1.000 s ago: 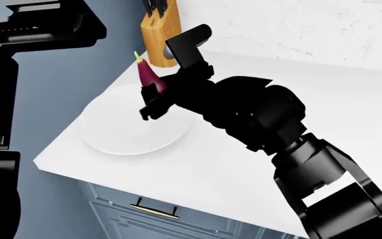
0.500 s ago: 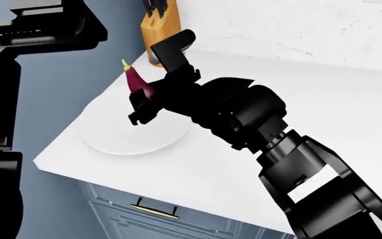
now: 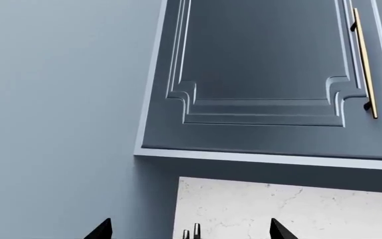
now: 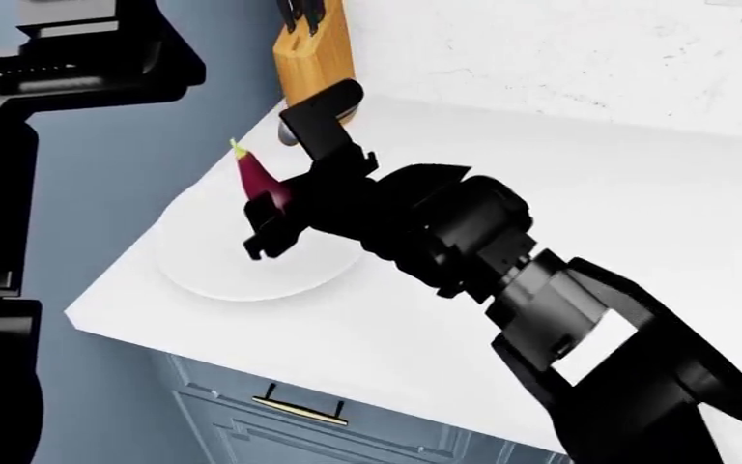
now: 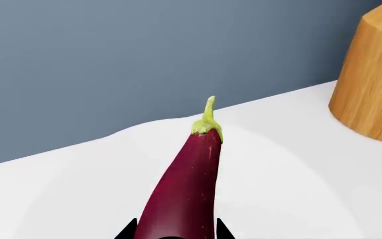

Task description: Pick the eggplant from the top rack in the oven and place it on the plate on the counter.

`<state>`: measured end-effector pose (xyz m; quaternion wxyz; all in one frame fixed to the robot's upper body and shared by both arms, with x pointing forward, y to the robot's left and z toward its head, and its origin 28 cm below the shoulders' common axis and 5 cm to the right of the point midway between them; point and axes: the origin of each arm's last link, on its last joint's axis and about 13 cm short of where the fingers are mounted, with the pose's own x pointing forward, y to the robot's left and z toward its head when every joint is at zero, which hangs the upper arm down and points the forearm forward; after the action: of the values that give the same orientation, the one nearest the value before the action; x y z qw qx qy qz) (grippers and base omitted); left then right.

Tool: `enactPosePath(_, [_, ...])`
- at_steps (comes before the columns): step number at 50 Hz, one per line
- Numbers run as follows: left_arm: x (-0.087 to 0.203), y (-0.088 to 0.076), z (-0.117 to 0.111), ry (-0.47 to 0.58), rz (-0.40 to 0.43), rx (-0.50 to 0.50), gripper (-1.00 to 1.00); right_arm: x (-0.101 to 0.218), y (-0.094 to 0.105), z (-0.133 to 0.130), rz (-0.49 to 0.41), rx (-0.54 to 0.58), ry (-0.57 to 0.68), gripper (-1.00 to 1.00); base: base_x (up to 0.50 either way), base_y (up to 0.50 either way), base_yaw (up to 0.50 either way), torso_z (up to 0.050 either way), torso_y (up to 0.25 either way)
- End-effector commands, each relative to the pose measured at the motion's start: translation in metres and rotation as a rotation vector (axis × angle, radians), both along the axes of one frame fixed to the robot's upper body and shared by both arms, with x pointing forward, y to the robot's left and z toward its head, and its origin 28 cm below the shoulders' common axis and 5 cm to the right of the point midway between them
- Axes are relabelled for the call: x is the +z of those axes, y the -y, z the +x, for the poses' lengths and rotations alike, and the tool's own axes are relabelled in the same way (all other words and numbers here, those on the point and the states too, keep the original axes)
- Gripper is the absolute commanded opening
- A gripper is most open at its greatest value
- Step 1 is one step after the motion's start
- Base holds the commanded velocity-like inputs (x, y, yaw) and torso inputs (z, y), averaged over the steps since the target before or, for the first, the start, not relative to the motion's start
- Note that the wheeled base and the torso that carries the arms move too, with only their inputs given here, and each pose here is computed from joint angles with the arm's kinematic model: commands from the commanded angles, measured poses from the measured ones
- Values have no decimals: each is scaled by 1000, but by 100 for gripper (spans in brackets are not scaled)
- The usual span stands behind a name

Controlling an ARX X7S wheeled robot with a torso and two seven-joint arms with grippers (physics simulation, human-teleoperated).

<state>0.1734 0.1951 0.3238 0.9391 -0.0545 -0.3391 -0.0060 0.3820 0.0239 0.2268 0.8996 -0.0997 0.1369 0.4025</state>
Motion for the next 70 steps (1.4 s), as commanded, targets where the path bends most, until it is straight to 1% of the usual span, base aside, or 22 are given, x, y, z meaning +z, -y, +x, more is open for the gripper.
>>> enactPosePath(1, [1, -1, 0, 1, -1, 2, 100, -4, -3, 1, -13, 11, -5, -100, 0, 0, 0, 0, 0])
enactPosePath(11, [0, 0, 1, 0, 1, 0, 100, -9, -1, 4, -19, 3, -16, -100, 0, 0, 0, 0, 0])
enactPosePath(27, [-1, -1, 0, 1, -4, 2, 100, -19, -3, 1, -37, 11, -36, -100, 0, 0, 0, 0, 0])
enactPosePath(70, [-1, -1, -1, 0, -8, 3, 100, -30, -3, 0, -56, 12, -64, -100, 0, 0, 0, 0, 0])
